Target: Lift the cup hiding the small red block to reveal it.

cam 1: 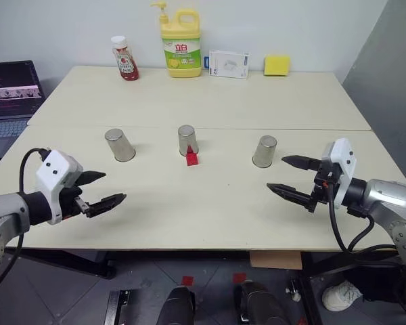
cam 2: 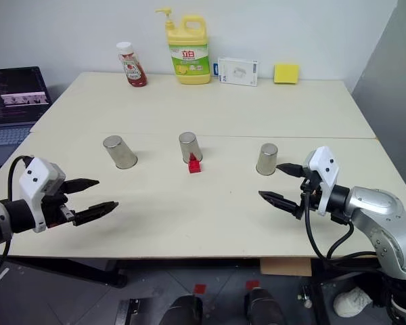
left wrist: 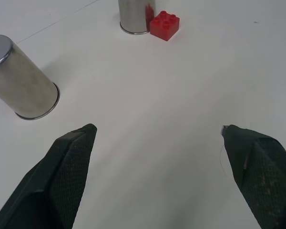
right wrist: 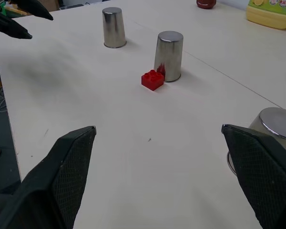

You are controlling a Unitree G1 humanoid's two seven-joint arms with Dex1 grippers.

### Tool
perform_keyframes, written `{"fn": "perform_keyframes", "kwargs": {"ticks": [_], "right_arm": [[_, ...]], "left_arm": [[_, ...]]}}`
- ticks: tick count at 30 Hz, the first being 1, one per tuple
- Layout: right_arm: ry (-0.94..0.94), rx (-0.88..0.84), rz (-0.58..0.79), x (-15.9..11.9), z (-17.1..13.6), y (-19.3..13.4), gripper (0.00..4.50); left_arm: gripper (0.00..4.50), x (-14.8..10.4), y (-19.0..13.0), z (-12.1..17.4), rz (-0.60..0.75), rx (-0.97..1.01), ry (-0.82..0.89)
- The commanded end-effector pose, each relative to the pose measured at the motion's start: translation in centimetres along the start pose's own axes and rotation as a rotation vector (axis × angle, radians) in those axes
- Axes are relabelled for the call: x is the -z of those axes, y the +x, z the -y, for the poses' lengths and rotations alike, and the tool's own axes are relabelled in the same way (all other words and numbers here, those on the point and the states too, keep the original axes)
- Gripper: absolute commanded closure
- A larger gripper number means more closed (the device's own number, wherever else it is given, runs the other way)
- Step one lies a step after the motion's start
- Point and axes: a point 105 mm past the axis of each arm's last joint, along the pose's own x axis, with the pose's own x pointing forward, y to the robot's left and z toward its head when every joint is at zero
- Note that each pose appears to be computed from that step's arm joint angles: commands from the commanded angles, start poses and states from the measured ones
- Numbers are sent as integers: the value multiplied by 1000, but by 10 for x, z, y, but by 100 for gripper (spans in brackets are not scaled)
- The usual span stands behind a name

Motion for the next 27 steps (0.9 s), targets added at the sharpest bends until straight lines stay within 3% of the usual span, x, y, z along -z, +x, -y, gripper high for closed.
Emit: {"fn": "perform_keyframes", "kwargs": {"ticks": [1, 27], "right_arm": [[-45, 3, 23, -10, 1, -3, 0], [-47, 55, -30, -7, 13, -26, 0]], "left_arm": [[4, -20, -4, -1, 66, 0, 53], [4, -18, 4, 3, 32, 11, 72]]}}
